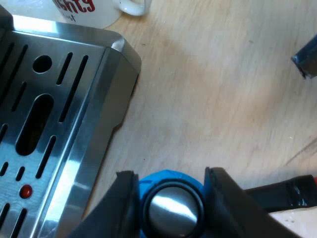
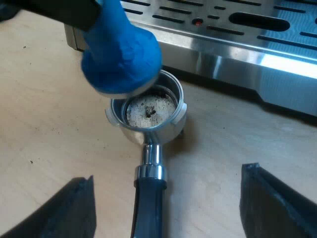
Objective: Grind coffee beans and then tamp
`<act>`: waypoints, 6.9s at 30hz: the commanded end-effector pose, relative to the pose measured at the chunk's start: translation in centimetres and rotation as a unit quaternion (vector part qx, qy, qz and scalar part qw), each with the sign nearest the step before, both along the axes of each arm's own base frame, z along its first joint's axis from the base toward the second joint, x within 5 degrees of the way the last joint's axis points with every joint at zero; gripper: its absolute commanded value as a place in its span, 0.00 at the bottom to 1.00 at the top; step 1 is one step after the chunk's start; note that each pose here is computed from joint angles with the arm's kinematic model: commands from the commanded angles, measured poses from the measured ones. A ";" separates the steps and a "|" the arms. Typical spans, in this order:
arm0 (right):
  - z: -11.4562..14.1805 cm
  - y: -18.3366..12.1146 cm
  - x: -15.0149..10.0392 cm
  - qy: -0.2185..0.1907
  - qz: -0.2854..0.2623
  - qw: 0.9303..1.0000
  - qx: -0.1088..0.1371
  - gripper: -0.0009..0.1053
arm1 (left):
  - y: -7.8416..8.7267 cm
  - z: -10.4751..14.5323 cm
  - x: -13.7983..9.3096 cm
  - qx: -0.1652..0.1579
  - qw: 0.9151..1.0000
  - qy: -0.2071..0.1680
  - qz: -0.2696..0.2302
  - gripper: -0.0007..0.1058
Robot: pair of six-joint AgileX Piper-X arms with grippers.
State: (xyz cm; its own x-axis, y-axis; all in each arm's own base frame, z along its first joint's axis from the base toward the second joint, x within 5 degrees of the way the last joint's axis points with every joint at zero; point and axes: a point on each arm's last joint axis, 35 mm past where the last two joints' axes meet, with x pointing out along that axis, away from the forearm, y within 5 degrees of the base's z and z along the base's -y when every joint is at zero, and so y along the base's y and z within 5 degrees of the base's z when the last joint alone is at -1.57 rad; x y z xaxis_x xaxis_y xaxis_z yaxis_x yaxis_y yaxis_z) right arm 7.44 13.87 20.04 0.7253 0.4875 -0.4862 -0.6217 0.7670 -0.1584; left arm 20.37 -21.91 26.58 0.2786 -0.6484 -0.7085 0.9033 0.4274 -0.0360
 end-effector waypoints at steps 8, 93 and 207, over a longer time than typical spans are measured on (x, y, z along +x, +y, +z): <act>0.1 0.0 0.0 -0.006 0.002 1.000 -0.001 0.59 | -0.4 0.3 0.3 -0.015 1.000 -0.019 -0.008 0.01; 0.1 0.0 0.0 -0.005 0.001 1.000 0.001 0.59 | -1.2 -4.3 1.4 0.056 0.998 0.022 0.004 0.01; 2.7 1.6 0.0 -0.091 0.131 0.986 0.055 0.59 | 12.2 -9.1 0.7 -0.019 0.973 0.029 0.228 0.01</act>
State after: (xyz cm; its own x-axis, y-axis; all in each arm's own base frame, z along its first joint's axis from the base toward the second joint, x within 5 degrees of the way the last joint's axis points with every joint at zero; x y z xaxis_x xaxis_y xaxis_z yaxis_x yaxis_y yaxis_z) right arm 7.48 15.45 22.49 0.6441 0.7036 -0.3001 -0.7637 0.6136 -0.2007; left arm 20.88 -9.70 17.56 0.4873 -0.4974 -0.7178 0.6280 0.7707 -0.1077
